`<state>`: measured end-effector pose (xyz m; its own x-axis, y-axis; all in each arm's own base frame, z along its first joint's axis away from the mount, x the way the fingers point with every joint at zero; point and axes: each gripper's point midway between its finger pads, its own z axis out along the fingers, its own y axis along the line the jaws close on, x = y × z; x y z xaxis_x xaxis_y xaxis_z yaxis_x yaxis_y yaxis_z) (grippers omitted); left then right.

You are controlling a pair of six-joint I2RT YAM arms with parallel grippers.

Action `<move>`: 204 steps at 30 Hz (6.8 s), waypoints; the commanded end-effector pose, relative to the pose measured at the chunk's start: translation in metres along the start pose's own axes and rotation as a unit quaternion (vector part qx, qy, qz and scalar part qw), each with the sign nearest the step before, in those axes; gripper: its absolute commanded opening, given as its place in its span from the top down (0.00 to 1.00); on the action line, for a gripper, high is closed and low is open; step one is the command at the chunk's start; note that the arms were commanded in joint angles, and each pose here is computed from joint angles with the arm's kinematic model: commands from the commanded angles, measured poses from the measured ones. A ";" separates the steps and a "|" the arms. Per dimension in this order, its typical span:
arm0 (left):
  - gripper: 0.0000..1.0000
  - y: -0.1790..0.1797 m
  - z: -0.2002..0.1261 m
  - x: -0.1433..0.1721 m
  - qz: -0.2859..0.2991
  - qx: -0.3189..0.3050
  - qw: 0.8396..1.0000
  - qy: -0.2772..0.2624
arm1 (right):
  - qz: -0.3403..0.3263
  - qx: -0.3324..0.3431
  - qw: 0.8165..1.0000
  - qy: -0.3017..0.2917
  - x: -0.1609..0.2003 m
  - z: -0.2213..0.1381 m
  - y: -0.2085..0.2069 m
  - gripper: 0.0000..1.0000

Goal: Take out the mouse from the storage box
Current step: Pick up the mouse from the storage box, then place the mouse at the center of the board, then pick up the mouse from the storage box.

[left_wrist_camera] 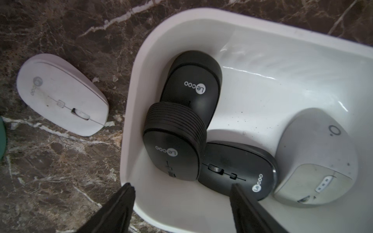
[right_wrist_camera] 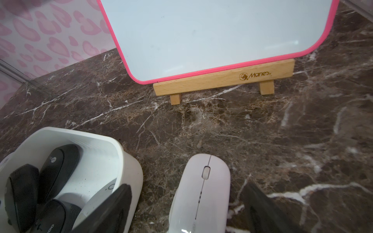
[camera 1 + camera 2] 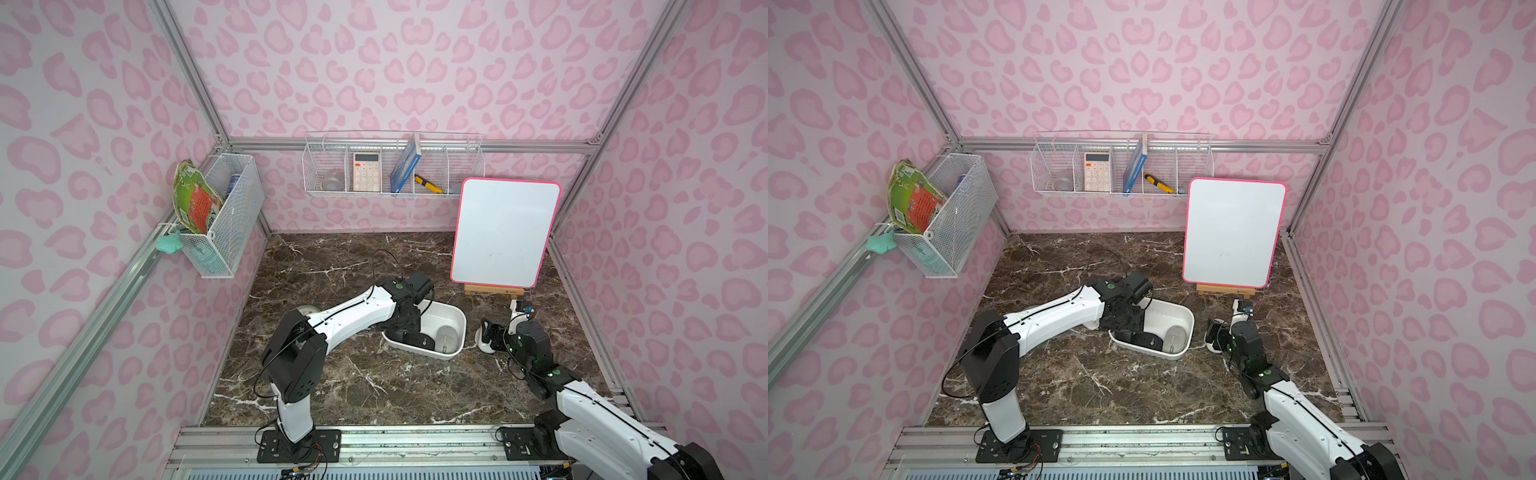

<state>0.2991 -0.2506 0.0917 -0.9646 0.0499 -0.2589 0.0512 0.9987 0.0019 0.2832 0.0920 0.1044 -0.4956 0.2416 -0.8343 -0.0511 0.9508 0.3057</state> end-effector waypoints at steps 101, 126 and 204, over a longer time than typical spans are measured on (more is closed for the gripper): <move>0.66 0.158 0.027 0.072 -0.106 -0.181 0.975 0.071 | 0.002 -0.027 0.999 -0.032 -0.009 -0.004 0.008 0.09; 0.43 0.132 0.038 0.066 -0.099 -0.143 0.982 0.072 | 0.002 -0.028 0.999 -0.031 -0.009 -0.004 0.008 0.09; 0.04 0.186 -0.049 0.054 -0.158 -0.009 0.946 -0.283 | -0.152 0.036 0.942 0.296 0.094 0.041 0.146 0.12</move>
<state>0.2414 -0.0625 0.1237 -0.6507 -0.2580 -0.7142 -0.2223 0.9640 -0.1457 0.2741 0.2626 0.0570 -0.8514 -0.1519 -0.5020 -0.1999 0.9789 0.0429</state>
